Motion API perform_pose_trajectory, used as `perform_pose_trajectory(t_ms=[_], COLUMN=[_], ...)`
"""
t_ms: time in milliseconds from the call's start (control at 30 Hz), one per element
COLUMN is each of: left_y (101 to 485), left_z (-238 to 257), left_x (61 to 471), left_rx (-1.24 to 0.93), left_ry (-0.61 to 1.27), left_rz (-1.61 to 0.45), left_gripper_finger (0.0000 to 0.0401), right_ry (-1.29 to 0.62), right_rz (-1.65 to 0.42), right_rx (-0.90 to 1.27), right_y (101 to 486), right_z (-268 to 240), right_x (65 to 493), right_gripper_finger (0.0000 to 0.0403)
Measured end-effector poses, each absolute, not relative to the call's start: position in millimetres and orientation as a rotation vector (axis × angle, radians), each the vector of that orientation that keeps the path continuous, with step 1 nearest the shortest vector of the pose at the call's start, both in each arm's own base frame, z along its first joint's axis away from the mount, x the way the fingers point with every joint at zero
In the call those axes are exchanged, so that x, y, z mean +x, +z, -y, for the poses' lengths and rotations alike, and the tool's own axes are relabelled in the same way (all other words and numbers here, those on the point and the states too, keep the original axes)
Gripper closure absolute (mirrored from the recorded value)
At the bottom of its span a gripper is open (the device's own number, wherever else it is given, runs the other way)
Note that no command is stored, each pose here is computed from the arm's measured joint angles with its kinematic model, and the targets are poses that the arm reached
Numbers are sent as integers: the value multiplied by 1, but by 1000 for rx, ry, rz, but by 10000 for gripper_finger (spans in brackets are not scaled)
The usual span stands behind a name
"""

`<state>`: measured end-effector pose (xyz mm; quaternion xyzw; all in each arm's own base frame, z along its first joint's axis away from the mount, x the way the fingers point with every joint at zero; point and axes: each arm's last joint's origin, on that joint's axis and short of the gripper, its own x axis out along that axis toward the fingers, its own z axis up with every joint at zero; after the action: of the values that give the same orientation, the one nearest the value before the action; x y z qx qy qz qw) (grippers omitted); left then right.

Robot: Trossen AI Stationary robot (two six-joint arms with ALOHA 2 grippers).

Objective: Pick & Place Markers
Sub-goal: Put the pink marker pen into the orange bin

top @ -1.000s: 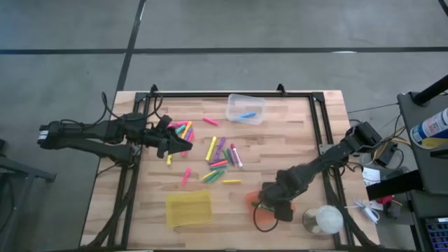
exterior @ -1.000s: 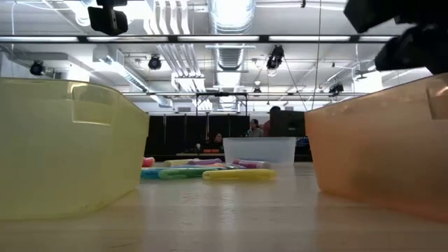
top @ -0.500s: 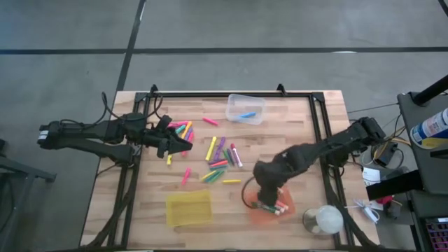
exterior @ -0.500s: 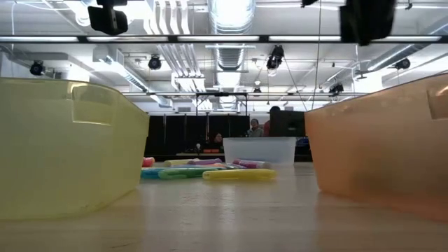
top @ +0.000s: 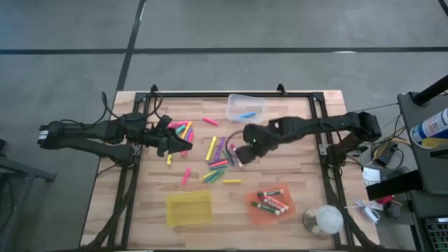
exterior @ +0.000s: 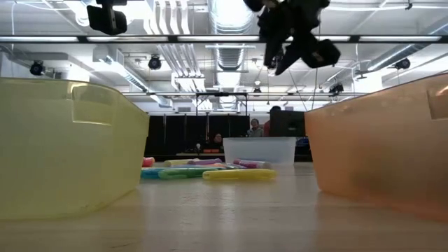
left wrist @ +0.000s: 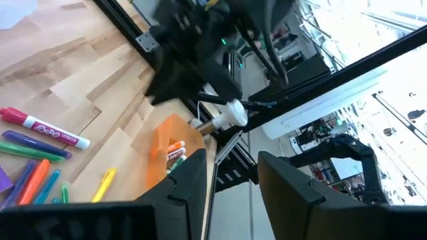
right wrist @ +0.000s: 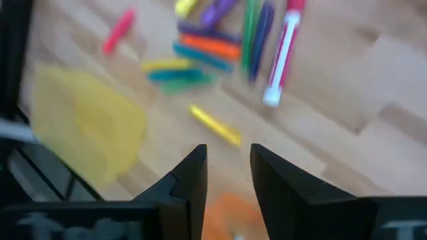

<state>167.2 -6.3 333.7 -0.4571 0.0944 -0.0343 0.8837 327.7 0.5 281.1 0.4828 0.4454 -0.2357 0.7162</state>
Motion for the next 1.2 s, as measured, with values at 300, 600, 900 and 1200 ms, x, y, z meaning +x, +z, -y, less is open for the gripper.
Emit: perform_pose_trajectory(t_ms=[300, 600, 900, 1200], left_y=[334, 334, 334, 334], left_z=[6, 6, 6, 7], left_x=[167, 167, 167, 167], left_rx=[-985, -995, -1000, -1006], left_ry=[-72, -72, -76, -84], left_rz=[-191, -192, -195, -201], left_gripper_finger=[273, 273, 273, 273], right_ry=[-573, -578, -550, -530], right_rz=[-975, -1103, -1172, -1276], right_rx=[1035, 995, 950, 928], right_y=[243, 198, 171, 150], right_z=[46, 56, 59, 59], right_x=[355, 377, 401, 412], right_gripper_finger=[214, 215, 230, 242])
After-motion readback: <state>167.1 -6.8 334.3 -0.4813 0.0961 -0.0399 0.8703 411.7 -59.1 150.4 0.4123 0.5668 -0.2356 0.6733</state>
